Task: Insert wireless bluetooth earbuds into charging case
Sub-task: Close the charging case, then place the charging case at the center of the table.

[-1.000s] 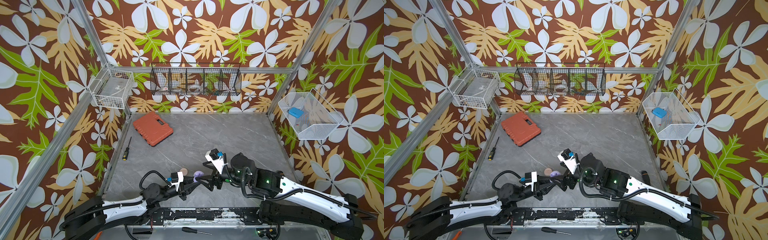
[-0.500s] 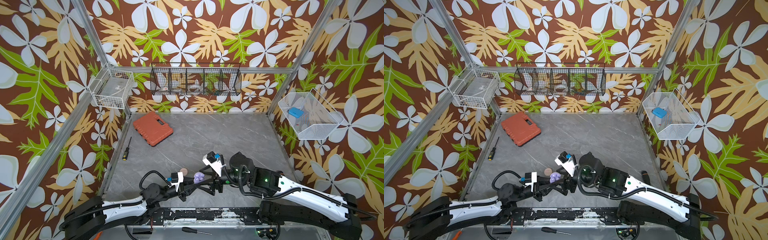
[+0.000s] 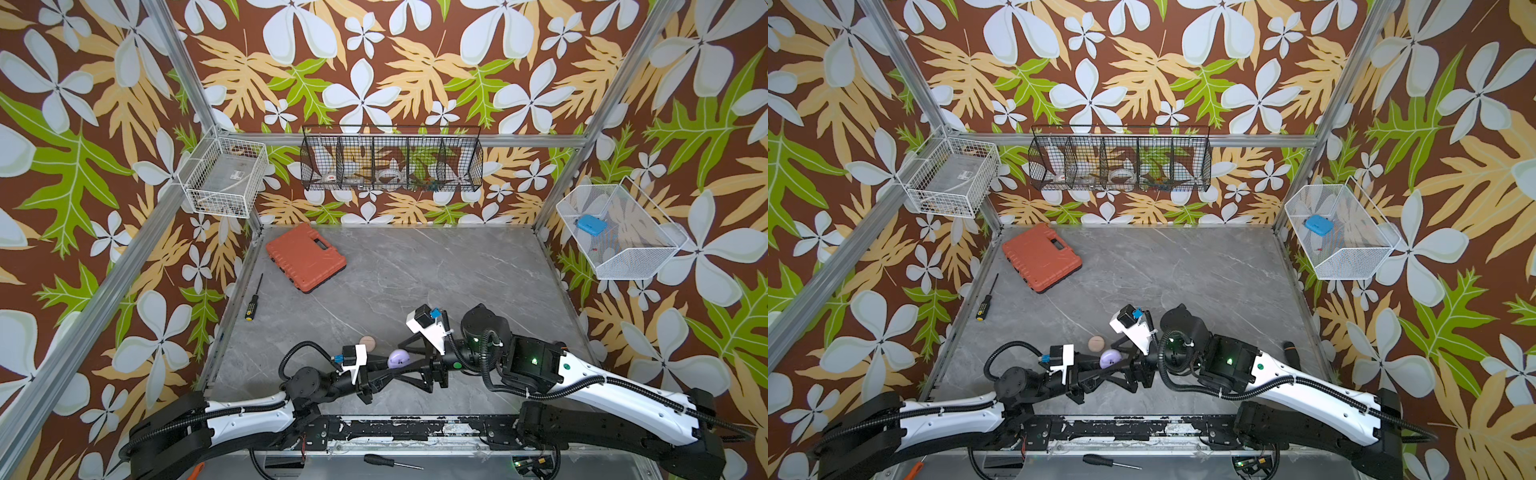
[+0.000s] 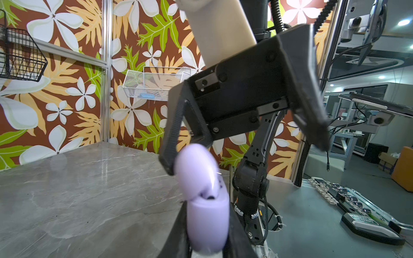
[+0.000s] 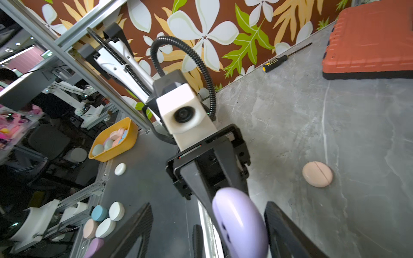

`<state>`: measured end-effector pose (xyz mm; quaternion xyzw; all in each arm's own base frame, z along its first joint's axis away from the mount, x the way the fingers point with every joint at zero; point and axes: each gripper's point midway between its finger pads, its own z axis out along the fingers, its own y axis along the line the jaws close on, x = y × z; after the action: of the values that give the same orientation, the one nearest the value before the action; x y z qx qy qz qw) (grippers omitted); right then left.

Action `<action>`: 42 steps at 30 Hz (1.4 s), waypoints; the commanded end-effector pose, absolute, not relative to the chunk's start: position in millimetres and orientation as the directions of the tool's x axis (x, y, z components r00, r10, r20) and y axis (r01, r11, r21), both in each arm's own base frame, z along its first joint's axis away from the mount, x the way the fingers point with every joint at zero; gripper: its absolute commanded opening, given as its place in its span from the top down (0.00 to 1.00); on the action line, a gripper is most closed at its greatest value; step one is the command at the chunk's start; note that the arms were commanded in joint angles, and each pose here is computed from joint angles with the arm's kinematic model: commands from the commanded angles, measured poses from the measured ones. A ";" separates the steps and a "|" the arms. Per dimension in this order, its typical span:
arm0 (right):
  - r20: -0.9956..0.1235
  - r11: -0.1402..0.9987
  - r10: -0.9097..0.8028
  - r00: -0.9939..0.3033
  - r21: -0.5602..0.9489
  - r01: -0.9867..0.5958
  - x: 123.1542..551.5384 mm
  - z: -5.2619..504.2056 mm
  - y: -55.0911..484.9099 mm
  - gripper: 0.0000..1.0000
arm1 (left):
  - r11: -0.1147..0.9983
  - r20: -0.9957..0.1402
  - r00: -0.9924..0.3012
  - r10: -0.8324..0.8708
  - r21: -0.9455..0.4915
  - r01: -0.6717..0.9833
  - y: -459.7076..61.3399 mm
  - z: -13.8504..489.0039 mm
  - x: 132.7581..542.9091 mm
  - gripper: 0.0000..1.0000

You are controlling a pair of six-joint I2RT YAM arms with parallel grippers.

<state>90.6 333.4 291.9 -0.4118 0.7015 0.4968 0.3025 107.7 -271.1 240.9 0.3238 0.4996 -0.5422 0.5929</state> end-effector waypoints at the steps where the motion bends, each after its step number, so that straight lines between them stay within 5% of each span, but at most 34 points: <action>1: -0.842 0.086 -0.272 -0.466 0.461 -0.883 77.9 302.5 334.5 0.24 | 0.217 -0.933 -0.081 -0.351 -0.165 0.962 -268.4 248.5 111.0 1.00; 5: -0.861 0.085 -0.236 -0.451 0.444 -0.892 78.7 315.1 329.2 0.26 | 0.221 -0.933 -0.084 -0.351 -0.170 0.960 -268.2 248.0 111.8 1.00; 11: -0.901 0.326 -0.077 -0.427 0.382 -0.865 128.0 339.4 294.6 0.26 | 0.224 -0.926 -0.111 -0.360 -0.201 0.954 -268.1 248.1 114.5 1.00; 20: -0.904 0.333 -0.072 -0.422 0.377 -0.864 136.4 330.5 287.8 0.26 | 0.191 -0.886 -0.181 -0.428 -0.284 0.940 -262.6 261.6 115.5 1.00; 24: -0.915 0.427 -0.029 -0.404 0.354 -0.832 150.7 333.3 274.9 0.26 | 0.207 -0.882 -0.216 -0.418 -0.324 0.923 -265.7 258.9 122.0 1.00; 31: -0.924 0.757 0.091 -0.370 0.306 -0.578 201.9 326.8 213.6 0.22 | 0.398 -0.895 -0.354 -0.270 -0.439 0.806 -287.9 231.8 162.7 1.00; 33: -0.924 0.827 0.124 -0.362 0.298 -0.476 212.5 320.3 192.3 0.14 | 0.465 -0.893 -0.382 -0.239 -0.450 0.762 -290.7 223.8 175.4 1.00; 36: -0.924 0.909 0.145 -0.353 0.265 -0.322 225.1 305.9 163.4 0.00 | 0.491 -0.878 -0.402 -0.261 -0.479 0.727 -290.9 219.1 183.3 1.00; 42: -0.916 0.956 0.149 -0.372 0.230 -0.183 232.1 286.3 135.6 0.00 | 0.599 -0.816 -0.525 -0.242 -0.551 0.581 -299.6 190.3 207.1 1.00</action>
<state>226.2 159.6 293.0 -0.0579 0.8089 0.1924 0.5526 193.1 -303.3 206.9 0.1586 0.7187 -0.4615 0.4953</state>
